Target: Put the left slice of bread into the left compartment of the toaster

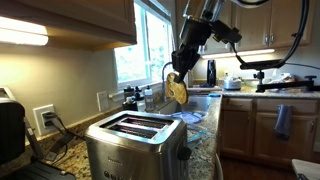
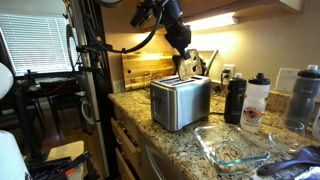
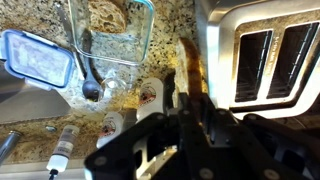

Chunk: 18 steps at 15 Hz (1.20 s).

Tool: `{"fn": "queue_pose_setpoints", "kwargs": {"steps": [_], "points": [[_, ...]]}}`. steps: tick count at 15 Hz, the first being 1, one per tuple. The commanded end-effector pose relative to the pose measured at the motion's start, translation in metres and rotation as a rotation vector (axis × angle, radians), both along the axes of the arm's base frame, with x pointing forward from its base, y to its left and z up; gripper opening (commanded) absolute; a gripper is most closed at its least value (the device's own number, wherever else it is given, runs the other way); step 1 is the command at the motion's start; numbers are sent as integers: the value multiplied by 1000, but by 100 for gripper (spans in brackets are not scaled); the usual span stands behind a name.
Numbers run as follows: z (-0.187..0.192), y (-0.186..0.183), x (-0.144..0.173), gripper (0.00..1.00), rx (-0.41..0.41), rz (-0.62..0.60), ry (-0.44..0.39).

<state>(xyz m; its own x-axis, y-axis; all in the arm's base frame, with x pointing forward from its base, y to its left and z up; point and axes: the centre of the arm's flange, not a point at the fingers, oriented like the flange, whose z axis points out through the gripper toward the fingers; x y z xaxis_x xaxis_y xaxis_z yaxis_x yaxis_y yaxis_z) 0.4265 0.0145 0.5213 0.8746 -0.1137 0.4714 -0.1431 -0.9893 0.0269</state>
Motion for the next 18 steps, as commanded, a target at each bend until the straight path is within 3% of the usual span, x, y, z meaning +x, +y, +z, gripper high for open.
{"fn": "queue_pose_setpoints", "kwargs": {"steps": [1,18], "points": [[7,3,-15,8,41,43,9],[15,62,-6,8,59,231,16]]}}
